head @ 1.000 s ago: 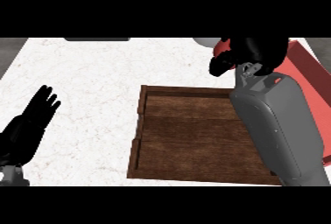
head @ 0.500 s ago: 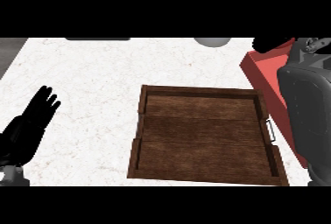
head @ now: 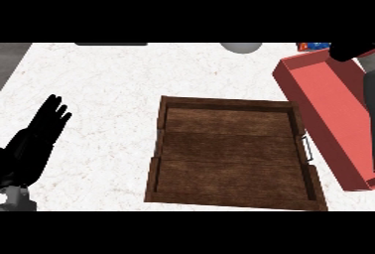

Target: Pick the bell pepper from the tray and place it in the cardboard box

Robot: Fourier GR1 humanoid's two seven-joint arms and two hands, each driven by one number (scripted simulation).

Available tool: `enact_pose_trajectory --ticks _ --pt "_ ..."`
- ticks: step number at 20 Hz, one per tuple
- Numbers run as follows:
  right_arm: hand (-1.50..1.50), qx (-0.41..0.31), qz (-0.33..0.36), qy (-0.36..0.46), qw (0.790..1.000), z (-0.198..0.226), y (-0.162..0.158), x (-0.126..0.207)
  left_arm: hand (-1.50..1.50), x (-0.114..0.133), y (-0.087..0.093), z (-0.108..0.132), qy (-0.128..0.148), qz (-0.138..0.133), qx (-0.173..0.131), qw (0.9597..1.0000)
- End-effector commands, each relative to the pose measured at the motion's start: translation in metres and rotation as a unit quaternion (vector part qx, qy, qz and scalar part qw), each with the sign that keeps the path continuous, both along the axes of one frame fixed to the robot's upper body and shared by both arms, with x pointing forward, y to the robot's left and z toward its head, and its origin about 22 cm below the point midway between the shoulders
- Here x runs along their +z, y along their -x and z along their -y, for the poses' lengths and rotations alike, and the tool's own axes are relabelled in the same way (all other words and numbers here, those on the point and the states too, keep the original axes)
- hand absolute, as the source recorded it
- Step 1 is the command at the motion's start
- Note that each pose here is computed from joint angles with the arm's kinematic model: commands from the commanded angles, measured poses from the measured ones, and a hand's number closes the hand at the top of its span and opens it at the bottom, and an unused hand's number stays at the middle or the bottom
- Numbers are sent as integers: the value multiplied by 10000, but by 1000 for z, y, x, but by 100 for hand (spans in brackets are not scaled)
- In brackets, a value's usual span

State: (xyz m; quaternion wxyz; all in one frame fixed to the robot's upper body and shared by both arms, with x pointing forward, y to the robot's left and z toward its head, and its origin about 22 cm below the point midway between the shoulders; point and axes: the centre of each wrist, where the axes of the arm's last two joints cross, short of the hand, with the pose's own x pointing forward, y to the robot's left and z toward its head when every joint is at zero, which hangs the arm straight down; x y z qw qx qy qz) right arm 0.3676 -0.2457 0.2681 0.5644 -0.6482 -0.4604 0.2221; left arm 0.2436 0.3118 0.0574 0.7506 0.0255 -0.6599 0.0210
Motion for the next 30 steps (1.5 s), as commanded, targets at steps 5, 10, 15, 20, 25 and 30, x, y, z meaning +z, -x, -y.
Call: enact_pose_trajectory --ticks 5,10,15,20,25,30 --pt "150 77 -75 -139 9998 44 -22 -62 0 -2 -7 6 -12 54 -89 9999" --pt "150 96 -440 -584 9973 62 -24 -105 0 1 1 -22 7 74 -17 10000" --pt "-150 -616 -1022 -1486 9817 93 -19 -133 0 -6 2 -1 45 2 -5 10000" --pt "-150 63 -931 -1673 9815 93 -9 -165 0 -8 -6 -23 34 -18 47 10000" --pt "-150 110 390 -1890 9811 92 -4 -161 0 -6 -1 -12 -29 8 -17 10000" --pt "-150 -145 1873 -2806 9413 105 7 -125 0 -5 0 -7 16 -91 60 9999"
